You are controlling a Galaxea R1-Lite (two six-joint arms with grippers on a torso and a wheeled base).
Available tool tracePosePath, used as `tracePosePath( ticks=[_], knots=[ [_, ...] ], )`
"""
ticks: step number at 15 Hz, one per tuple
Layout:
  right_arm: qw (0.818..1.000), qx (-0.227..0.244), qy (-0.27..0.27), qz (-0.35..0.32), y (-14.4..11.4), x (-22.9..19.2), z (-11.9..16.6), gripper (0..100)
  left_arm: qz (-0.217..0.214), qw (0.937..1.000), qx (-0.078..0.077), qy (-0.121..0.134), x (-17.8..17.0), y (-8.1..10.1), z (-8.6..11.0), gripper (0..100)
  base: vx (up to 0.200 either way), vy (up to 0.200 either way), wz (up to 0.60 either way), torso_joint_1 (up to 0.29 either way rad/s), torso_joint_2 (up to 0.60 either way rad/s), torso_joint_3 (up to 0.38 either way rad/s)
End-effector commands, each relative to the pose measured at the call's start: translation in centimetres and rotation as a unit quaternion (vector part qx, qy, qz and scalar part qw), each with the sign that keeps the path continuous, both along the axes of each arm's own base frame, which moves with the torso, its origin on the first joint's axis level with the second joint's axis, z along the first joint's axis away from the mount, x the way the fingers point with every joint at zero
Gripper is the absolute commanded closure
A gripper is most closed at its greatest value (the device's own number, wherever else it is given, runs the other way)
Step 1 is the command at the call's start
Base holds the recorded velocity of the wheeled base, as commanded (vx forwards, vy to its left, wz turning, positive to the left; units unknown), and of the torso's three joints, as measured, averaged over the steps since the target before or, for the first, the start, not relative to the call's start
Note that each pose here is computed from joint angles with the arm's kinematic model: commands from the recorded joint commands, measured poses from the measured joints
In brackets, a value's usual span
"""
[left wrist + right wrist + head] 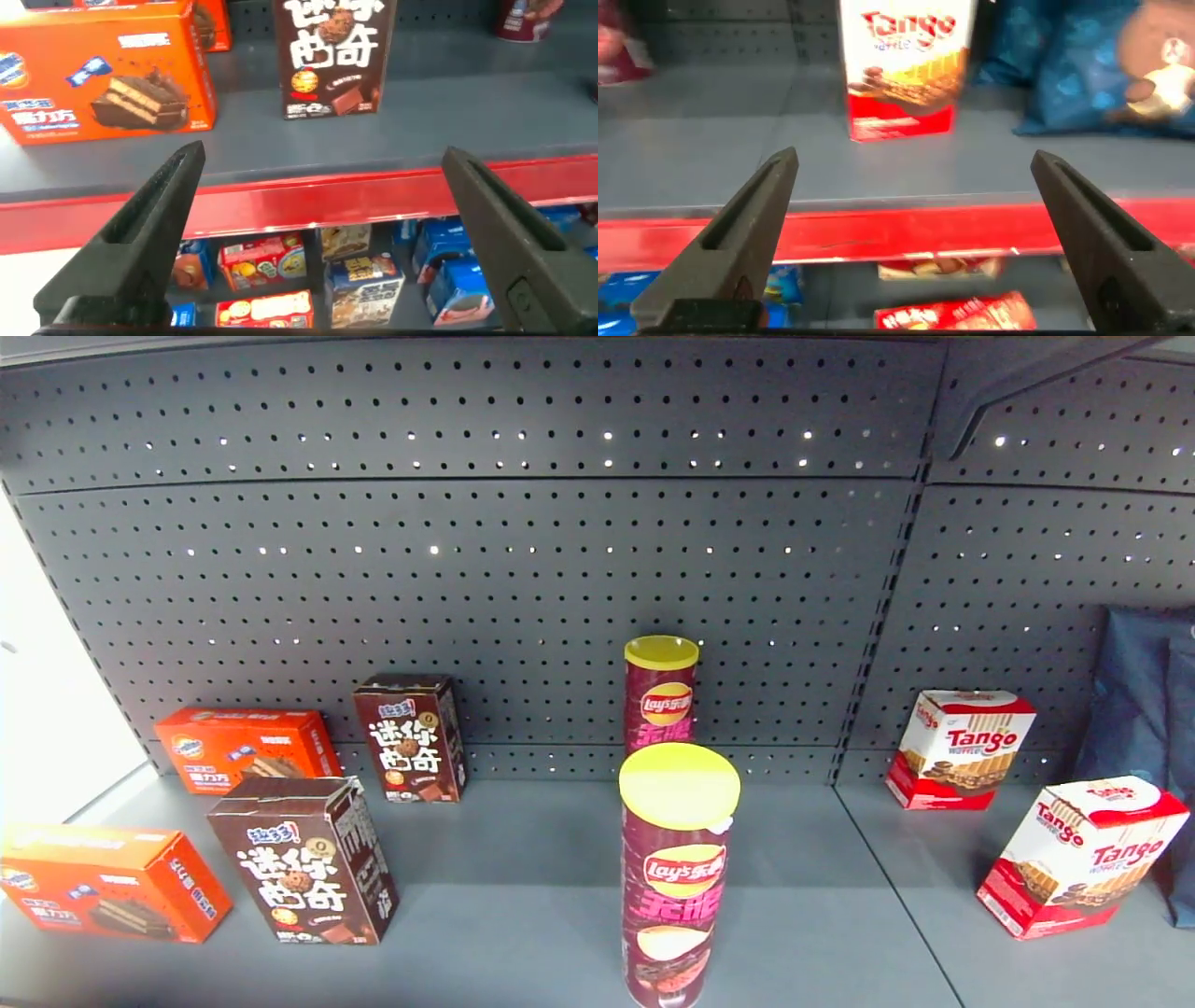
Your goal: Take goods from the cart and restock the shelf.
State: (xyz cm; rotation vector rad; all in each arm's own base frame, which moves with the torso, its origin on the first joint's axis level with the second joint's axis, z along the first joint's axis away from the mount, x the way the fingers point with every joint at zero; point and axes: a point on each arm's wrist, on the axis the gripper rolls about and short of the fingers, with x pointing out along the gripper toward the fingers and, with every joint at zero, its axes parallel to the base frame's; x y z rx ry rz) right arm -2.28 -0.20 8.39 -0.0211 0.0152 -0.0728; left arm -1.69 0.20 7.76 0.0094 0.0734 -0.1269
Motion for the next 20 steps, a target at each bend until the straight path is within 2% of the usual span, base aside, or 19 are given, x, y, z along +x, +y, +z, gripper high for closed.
tracePosePath(
  ticks=[1, 4, 5, 7, 8, 9, 10, 12, 13, 15, 17, 20],
  knots=[
    [1.0, 0.001, -0.018, 0.023, 0.13, -0.26, -0.06, 0, -0.007, 1.0, 0.003, 0.003, 0.05, -0.03, 0.01, 0, 0.0, 0.0, 0.0, 0.0, 0.0, 0.0],
    [0.998, 0.0, -0.016, 0.053, 0.27, -0.27, -0.08, 0, -0.02, 0.9998, 0.008, 0.002, 0.04, -0.09, 0.01, 0, 0.0, 0.0, 0.0, 0.0, 0.0, 0.0],
    [0.999, -0.002, -0.016, 0.033, 0.18, -0.28, -0.05, 0, -0.02, 0.9998, 0.008, 0.002, 0.04, -0.09, 0.01, 0, 0.0, 0.0, 0.0, 0.0, 0.0, 0.0],
    [0.998, -0.009, -0.017, -0.057, -0.22, -0.31, -0.03, 0, -0.02, 0.9998, 0.008, 0.002, 0.04, -0.09, 0.01, 0, 0.0, 0.0, 0.0, 0.0, 0.0, 0.0],
    [0.997, -0.008, -0.019, -0.073, -0.29, -0.31, -0.01, 0, -0.02, 0.9998, 0.008, 0.002, 0.04, -0.09, 0.01, 0, 0.0, 0.0, 0.0, 0.0, 0.0, 0.0],
    [0.998, -0.001, -0.022, -0.059, -0.24, -0.29, 0.01, 0, -0.019, 0.9998, 0.008, 0.002, 0.04, -0.09, 0.01, 0, 0.0, 0.0, 0.0, 0.0, 0.0, 0.0],
    [1.0, 0.01, -0.022, 0.012, 0.08, -0.25, -0.01, 0, -0.019, 0.9998, 0.008, 0.002, 0.04, -0.09, 0.01, 0, 0.0, 0.0, 0.0, 0.0, 0.0, 0.0],
    [0.993, 0.018, -0.02, 0.114, 0.55, -0.21, -0.16, 0, -0.019, 0.9998, 0.008, 0.002, 0.04, -0.09, 0.01, 0, 0.0, 0.0, 0.0, 0.0, 0.0, 0.0],
    [0.994, 0.02, -0.019, 0.11, 0.53, -0.21, -0.17, 0, -0.02, 0.9998, 0.008, 0.002, 0.04, -0.09, 0.01, 0, 0.0, 0.0, 0.0, 0.0, 0.0, 0.0],
    [1.0, 0.022, -0.013, -0.011, -0.01, -0.01, -0.76, 0, -0.019, 0.9998, 0.007, 0.002, 0.04, -0.09, 0.01, 0, 0.0, 0.0, 0.0, 0.0, 0.0, 0.0],
    [0.999, -0.014, -0.01, 0.028, 0.16, 0.0, -0.76, 0, -0.02, 0.9998, 0.008, 0.002, 0.04, -0.09, 0.01, 0, 0.0, 0.0, 0.0, 0.0, 0.0, 0.0],
    [0.999, 0.01, -0.011, 0.03, 0.17, 0.0, -0.76, 0, -0.019, 0.9998, 0.008, 0.003, 0.05, -0.09, -0.03, 0, 0.0, 0.0, 0.0, 0.0, 0.0, 0.0]
  ],
)
